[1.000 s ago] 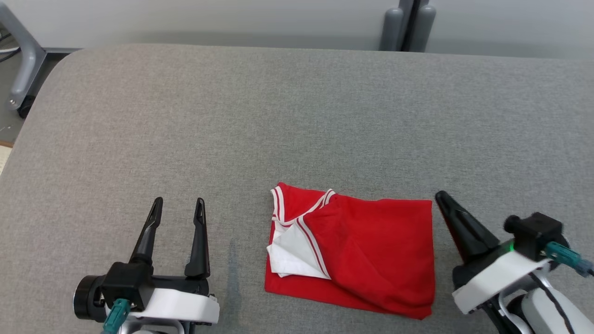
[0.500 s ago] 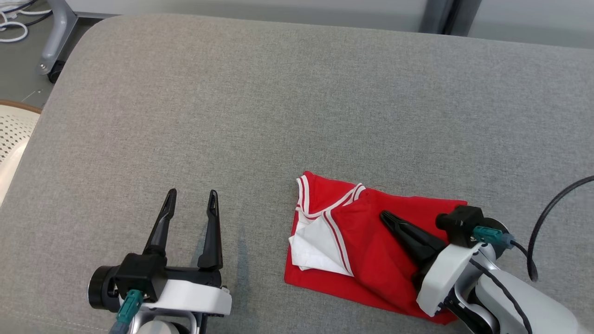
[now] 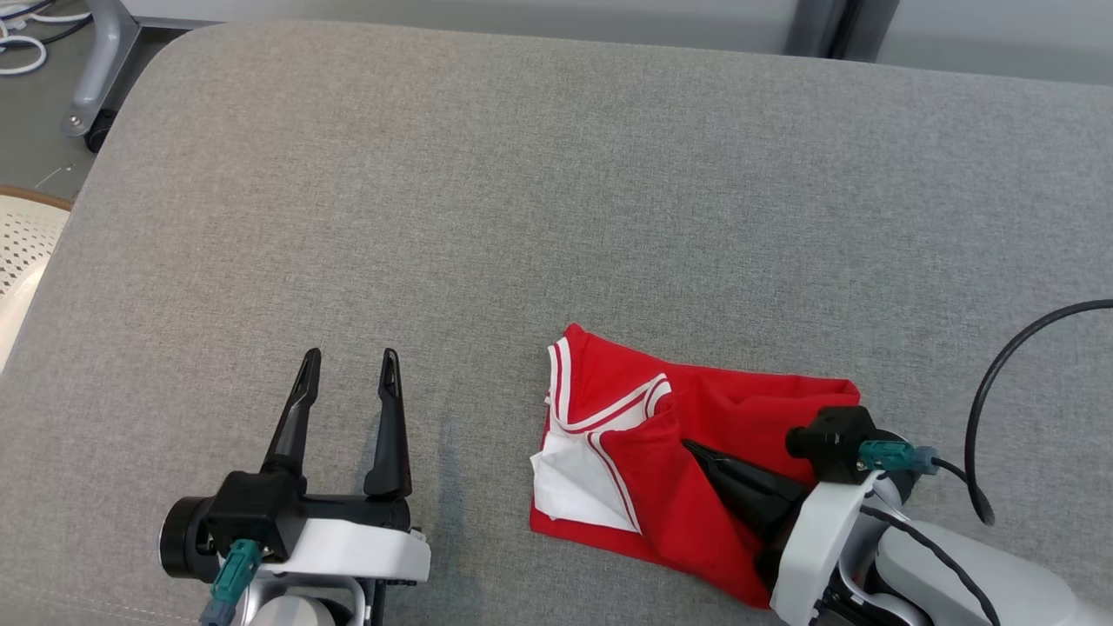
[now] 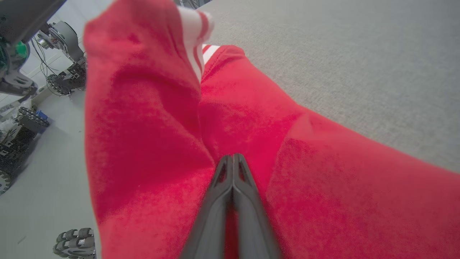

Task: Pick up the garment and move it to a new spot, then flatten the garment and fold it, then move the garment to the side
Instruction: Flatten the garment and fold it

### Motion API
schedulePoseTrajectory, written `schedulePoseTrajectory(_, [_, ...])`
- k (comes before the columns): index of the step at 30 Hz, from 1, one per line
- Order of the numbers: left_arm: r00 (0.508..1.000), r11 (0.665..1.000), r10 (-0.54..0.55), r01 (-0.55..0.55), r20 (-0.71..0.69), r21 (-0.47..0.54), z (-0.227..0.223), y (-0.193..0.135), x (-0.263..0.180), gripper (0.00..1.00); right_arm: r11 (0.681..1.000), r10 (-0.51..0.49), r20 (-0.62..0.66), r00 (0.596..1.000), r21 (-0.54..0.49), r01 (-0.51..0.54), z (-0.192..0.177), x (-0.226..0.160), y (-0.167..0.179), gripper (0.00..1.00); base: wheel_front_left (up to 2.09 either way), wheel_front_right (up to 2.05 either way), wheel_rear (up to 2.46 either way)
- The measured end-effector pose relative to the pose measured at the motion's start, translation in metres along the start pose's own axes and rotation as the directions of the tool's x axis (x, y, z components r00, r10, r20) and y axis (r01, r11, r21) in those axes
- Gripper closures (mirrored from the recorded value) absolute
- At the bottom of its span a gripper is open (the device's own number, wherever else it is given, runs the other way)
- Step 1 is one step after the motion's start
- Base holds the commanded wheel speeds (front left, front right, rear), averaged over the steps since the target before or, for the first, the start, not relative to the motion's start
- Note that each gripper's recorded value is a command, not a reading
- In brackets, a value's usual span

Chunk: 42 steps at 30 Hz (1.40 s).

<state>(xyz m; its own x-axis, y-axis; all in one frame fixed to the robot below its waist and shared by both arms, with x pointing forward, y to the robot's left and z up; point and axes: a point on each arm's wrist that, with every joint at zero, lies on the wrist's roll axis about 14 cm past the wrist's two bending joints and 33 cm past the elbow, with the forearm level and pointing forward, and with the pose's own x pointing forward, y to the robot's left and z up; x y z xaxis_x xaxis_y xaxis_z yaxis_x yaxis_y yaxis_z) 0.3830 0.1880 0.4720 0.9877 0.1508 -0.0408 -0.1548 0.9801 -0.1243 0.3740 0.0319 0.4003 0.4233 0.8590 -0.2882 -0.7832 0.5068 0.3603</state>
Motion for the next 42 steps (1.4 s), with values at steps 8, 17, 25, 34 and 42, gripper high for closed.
schedulePoseTrajectory(8, [1.000, 1.000, -0.012, 0.012, 0.016, 0.007, 0.005, -0.003, 0.001, 0.00, 0.999, 0.038, 0.015, 0.999, -0.028, -0.037, 0.009, -0.007, 0.008, 1.00, 0.00, 0.00, 0.00])
schedulePoseTrajectory(17, [0.999, 0.999, -0.032, 0.032, 0.023, 0.006, 0.006, -0.007, -0.002, 0.00, 0.995, 0.089, 0.044, 0.995, -0.051, -0.087, 0.015, -0.022, 0.032, 1.00, 0.00, 0.00, 0.00])
schedulePoseTrajectory(25, [0.998, 0.998, -0.054, 0.054, 0.037, 0.009, 0.010, -0.013, 0.000, 0.00, 0.995, 0.094, 0.045, 0.995, -0.025, -0.093, 0.008, -0.032, 0.044, 1.00, 0.00, 0.00, 0.00])
schedulePoseTrajectory(34, [0.995, 0.996, -0.087, 0.086, 0.049, 0.018, 0.014, -0.019, -0.001, 0.00, 0.976, -0.216, 0.323, 0.922, 0.057, 0.208, 0.076, -0.067, -0.029, 0.00, 0.00, 0.00, 0.00])
schedulePoseTrajectory(42, [0.989, 0.991, -0.132, 0.130, 0.068, 0.028, 0.025, -0.030, 0.002, 0.00, 0.850, -0.494, 0.529, 0.690, 0.123, 0.513, 0.116, -0.150, -0.083, 0.00, 0.00, 0.00, 0.00])
